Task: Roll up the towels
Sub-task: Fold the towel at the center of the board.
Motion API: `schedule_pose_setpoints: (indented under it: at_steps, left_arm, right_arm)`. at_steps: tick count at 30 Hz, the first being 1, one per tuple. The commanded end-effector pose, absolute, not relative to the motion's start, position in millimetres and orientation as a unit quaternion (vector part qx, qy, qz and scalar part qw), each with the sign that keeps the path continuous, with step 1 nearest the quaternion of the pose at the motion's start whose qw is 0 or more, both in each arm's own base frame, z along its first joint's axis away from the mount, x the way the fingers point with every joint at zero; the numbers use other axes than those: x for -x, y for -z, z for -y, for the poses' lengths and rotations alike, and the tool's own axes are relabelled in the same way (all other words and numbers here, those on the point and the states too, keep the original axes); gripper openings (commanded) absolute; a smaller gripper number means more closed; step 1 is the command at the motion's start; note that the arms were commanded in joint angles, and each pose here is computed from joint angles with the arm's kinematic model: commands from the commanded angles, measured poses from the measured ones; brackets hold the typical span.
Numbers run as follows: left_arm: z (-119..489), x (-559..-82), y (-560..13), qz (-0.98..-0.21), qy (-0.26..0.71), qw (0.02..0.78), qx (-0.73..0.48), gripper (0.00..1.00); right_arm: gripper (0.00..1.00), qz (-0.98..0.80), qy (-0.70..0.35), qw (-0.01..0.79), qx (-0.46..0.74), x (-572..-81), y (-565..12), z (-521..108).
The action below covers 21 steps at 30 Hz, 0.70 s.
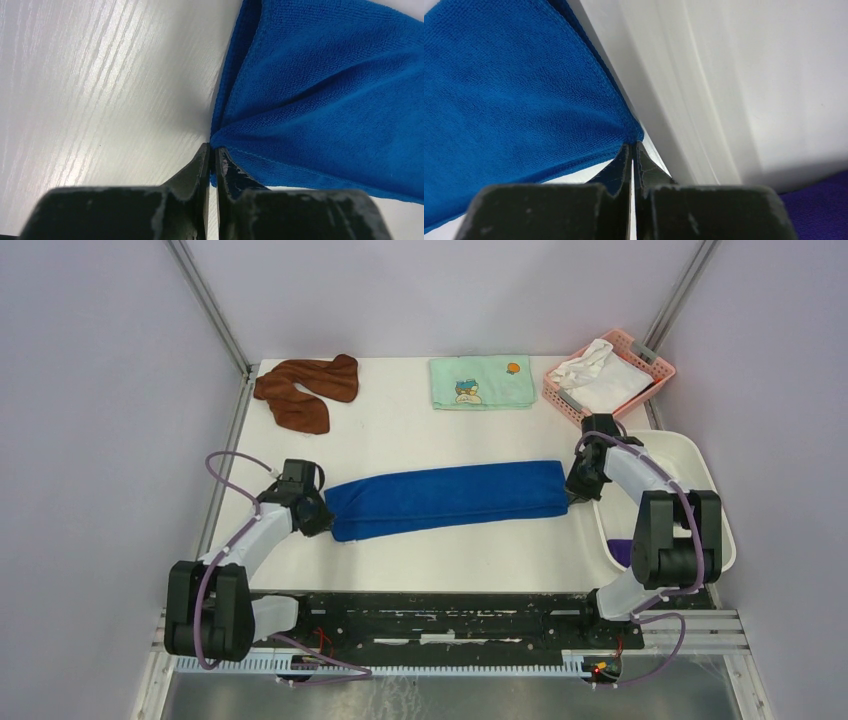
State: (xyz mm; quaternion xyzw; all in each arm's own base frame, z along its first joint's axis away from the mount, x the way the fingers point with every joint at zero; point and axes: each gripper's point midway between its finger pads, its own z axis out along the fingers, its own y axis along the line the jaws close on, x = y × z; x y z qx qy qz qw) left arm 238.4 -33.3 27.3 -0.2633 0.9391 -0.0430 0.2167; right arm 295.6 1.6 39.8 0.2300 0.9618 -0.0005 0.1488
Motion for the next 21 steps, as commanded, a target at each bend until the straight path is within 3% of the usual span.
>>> schedule_pose_setpoints:
  at_steps: [1,15,19,21]
  left_arm:
    - [30.3,-253.9,-42.6,-0.919,0.052,0.257,0.295,0.15]
    - [27.0,-241.3,-57.2,-0.903,0.061,0.286,0.315,0.09]
    - [30.8,-230.0,-44.9,-0.903,0.068,0.267,0.329,0.12]
    - [31.6,-226.0,-41.3,-0.901,0.07,0.262,0.337,0.18]
  right_arm:
    - [0.05,-0.956,0.016,0.166,-0.24,-300.5,-44.8,8.2]
    - [0.08,-0.955,0.013,0.182,-0.235,-294.0,-68.3,7.9]
    - [0.1,-0.958,0.01,0.166,-0.234,-285.1,-58.1,5.6]
    - [0.12,-0.96,0.008,0.157,-0.233,-281.5,-52.4,4.2]
